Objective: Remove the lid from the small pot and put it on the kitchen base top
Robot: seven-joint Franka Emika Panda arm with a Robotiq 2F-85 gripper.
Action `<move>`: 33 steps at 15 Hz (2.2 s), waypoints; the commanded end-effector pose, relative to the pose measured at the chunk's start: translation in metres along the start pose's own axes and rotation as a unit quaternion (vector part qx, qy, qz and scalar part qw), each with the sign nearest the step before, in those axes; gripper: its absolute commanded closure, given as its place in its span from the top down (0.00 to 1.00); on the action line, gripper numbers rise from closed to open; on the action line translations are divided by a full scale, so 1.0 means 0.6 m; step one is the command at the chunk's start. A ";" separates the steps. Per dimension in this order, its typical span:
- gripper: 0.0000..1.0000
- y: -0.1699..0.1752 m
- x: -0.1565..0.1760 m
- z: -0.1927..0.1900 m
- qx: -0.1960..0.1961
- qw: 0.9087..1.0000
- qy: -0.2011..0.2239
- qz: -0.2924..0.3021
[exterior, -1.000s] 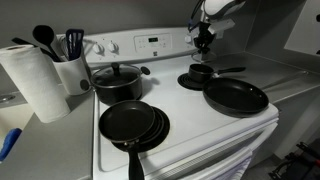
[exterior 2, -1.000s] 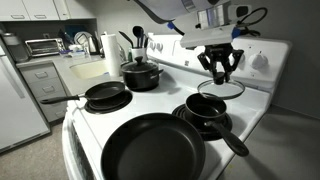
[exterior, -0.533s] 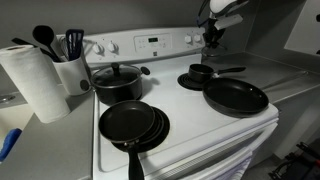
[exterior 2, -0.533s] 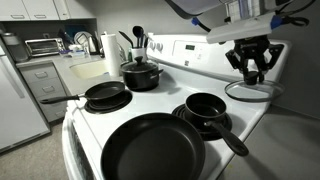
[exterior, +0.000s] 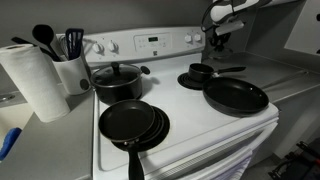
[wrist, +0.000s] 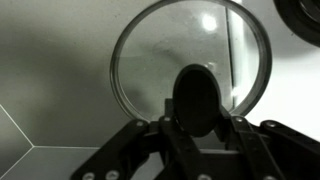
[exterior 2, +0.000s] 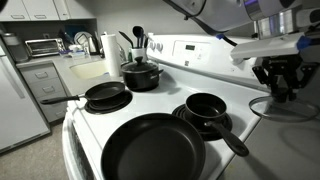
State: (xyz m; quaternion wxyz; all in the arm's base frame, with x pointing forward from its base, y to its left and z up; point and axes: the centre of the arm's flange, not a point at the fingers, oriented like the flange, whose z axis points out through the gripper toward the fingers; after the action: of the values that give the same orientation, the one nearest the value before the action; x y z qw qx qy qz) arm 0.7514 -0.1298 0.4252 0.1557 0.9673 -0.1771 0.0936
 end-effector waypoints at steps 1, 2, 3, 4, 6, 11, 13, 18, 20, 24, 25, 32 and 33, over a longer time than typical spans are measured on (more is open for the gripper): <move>0.14 0.046 0.045 0.015 -0.027 0.998 -0.013 0.050; 0.14 0.050 0.045 0.019 -0.038 0.998 -0.008 0.054; 0.14 0.053 0.041 0.022 -0.049 0.997 -0.008 0.052; 0.14 0.052 0.038 0.021 -0.060 0.997 -0.003 0.048; 0.14 0.053 0.036 0.024 -0.084 0.995 0.005 0.052; 0.14 0.055 0.021 0.065 -0.142 0.982 -0.009 0.121; 0.14 0.066 0.001 0.097 -0.157 0.975 -0.031 0.155; 0.14 0.063 -0.031 0.165 -0.189 0.956 -0.054 0.216; 0.14 0.064 -0.043 0.187 -0.202 0.946 -0.064 0.244; 0.14 0.080 -0.062 0.214 -0.216 0.927 -0.078 0.295; 0.14 0.083 -0.067 0.222 -0.218 0.923 -0.083 0.306; 0.14 0.083 -0.080 0.226 -0.215 0.913 -0.065 0.339; 0.46 0.082 -0.078 0.216 -0.219 0.913 -0.051 0.342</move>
State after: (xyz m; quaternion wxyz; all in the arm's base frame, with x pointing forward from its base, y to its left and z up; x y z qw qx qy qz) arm 0.7205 -0.2065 0.3096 0.3082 0.7987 -0.5156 0.0347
